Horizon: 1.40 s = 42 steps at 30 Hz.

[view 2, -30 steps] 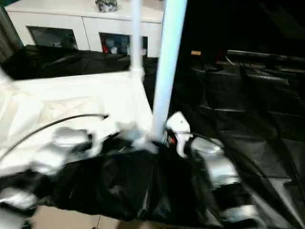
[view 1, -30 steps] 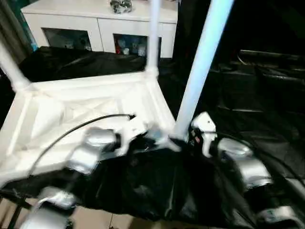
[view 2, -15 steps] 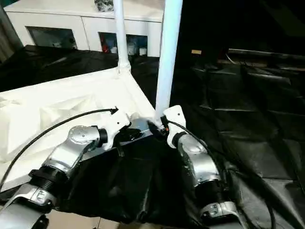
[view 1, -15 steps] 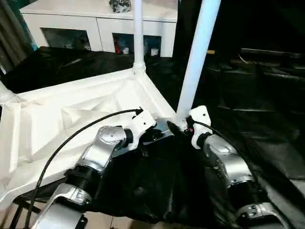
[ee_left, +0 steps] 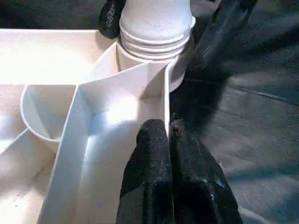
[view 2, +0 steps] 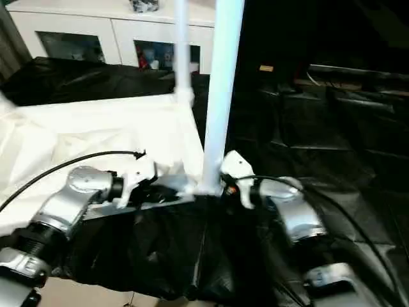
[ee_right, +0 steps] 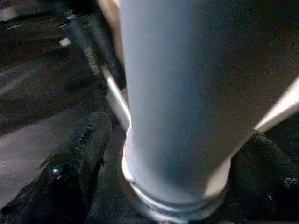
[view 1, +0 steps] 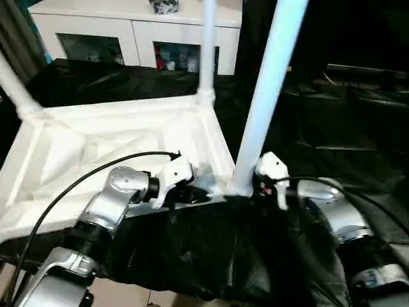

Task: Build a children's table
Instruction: Rotate leg to tighten

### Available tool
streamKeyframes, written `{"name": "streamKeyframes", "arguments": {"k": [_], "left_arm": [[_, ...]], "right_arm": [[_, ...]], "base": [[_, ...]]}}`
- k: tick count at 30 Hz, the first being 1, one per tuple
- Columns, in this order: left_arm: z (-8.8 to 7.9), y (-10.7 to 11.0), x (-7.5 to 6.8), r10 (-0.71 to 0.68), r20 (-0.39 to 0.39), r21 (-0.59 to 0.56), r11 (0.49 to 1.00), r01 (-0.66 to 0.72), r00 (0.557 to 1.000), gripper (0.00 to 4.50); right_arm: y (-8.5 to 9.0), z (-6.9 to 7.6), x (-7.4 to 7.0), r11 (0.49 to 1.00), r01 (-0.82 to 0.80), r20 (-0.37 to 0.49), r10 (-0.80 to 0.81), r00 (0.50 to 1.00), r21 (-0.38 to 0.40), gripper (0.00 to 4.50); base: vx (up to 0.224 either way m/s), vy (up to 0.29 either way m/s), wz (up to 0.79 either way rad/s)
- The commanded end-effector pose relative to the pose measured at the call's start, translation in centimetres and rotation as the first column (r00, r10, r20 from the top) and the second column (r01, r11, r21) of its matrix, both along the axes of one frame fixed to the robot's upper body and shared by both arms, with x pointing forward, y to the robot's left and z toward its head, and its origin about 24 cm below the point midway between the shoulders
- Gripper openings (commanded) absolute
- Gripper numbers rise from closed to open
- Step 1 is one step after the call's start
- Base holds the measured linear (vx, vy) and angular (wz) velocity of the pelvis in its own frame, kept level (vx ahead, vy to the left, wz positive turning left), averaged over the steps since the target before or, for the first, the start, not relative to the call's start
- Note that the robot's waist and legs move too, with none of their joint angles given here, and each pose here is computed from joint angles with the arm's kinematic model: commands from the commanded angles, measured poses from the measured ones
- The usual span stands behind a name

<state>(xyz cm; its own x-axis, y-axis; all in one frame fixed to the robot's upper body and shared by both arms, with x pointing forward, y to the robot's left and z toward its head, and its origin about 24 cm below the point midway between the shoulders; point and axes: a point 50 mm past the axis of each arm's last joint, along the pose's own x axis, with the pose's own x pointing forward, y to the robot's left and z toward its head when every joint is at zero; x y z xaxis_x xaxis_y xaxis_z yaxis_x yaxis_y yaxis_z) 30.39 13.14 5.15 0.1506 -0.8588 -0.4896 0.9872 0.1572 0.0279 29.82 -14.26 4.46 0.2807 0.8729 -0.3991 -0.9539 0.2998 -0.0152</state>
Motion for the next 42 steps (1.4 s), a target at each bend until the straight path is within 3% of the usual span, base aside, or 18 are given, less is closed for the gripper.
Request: {"name": "streamKeyframes", "arguments": {"k": [1, 12, 16, 18, 20, 21, 25, 26, 27, 28, 33, 34, 35, 38, 42], "left_arm": [[0.4, -0.6, 0.0, -0.05, 0.013, 0.002, 0.999, 0.05, 0.999, 0.0], [0.3, -0.2, -0.2, -0.072, -0.016, 0.005, 0.997, 0.072, 0.997, 0.0], [0.2, -0.5, 0.0, -0.028, 0.005, -0.008, 1.0, 0.028, 1.0, 0.0], [0.0, -1.3, 1.3, 0.111, 0.061, -0.002, 0.994, -0.111, 0.992, 0.0], [0.0, -1.5, 1.6, 0.136, 0.072, 0.0, 0.991, -0.137, 0.988, 0.0], [0.0, -2.4, 2.0, 0.187, 0.094, -0.011, 0.982, -0.187, 0.978, 0.0], [-0.1, -4.6, 2.2, 0.23, 0.102, -0.04, 0.973, -0.227, 0.968, 0.0], [-0.2, -5.8, 2.1, 0.24, 0.101, -0.05, 0.971, -0.236, 0.966, 0.0], [-0.2, -5.8, 2.1, 0.24, 0.101, -0.05, 0.971, -0.236, 0.966, 0.0], [-0.2, -6.8, 2.0, 0.241, 0.098, -0.06, 0.97, -0.236, 0.966, 0.0], [-0.3, -7.6, 1.8, 0.23, 0.103, -0.069, 0.972, -0.223, 0.968, 0.0], [-0.2, -7.5, 1.7, 0.223, 0.104, -0.073, 0.974, -0.216, 0.969, 0.0], [-0.2, -7.5, 1.7, 0.215, 0.106, -0.076, 0.975, -0.207, 0.971, 0.0], [0.1, -6.9, 1.5, 0.177, 0.135, -0.086, 0.982, -0.166, 0.975, 0.0], [0.4, -5.8, 1.2, 0.132, 0.128, -0.09, 0.989, -0.121, 0.983, 0.0]], "right_arm": [[0.9, -0.5, -0.7, 0.995, -0.097, -0.057, 0.097, 0.994, -0.001, 3.52], [1.1, -0.6, -1.4, 0.987, -0.157, -0.106, 0.159, 0.981, 0.032, 2.78], [1.5, -0.9, -1.4, 0.994, -0.086, -0.101, 0.092, 0.991, 0.069, 2.73], [2.0, -1.6, -0.4, 0.995, 0.085, -0.054, -0.082, 0.995, 0.054, 2.71], [2.1, -1.7, -0.2, 0.991, 0.123, -0.046, -0.12, 0.992, 0.053, 2.7], [2.6, -2.2, 0.4, 0.97, 0.239, -0.031, -0.238, 0.971, 0.045, 2.7], [3.8, -2.9, 1.2, 0.898, 0.438, -0.041, -0.437, 0.899, 0.046, 2.69], [4.6, -3.0, 1.6, 0.837, 0.542, -0.062, -0.539, 0.84, 0.068, 2.69], [4.6, -3.0, 1.6, 0.837, 0.542, -0.062, -0.539, 0.84, 0.068, 2.69], [5.6, -2.9, 1.8, 0.798, 0.594, -0.073, -0.59, 0.804, 0.103, 2.69], [6.8, -2.2, 2.0, 0.766, 0.619, -0.079, -0.616, 0.784, 0.17, 2.69], [6.7, -2.0, 2.1, 0.758, 0.624, -0.086, -0.62, 0.78, 0.191, 3.24], [6.6, -1.9, 2.2, 0.753, 0.626, -0.096, -0.621, 0.778, 0.201, 3.38], [5.7, -1.6, 2.4, 0.743, 0.631, -0.11, -0.624, 0.774, 0.225, 3.6], [4.1, -1.6, 2.4, 0.804, 0.567, -0.033, -0.571, 0.82, 0.18, 3.92]], "base": [[0.0, 0.0, 0.0], [0.0, 0.0, 0.0], [0.0, 0.0, 0.0], [0.0, 0.0, 0.0], [0.0, 0.0, 0.0], [0.0, 0.0, 0.0], [0.0, 0.0, 0.0], [0.0, 0.0, 0.0], [0.0, 0.0, 0.0], [0.0, 0.0, 0.0], [0.0, 0.0, 0.0], [0.0, 0.0, 0.0], [0.0, 0.0, 0.0], [0.0, 0.0, 0.0], [0.0, 0.0, 0.0]]}}
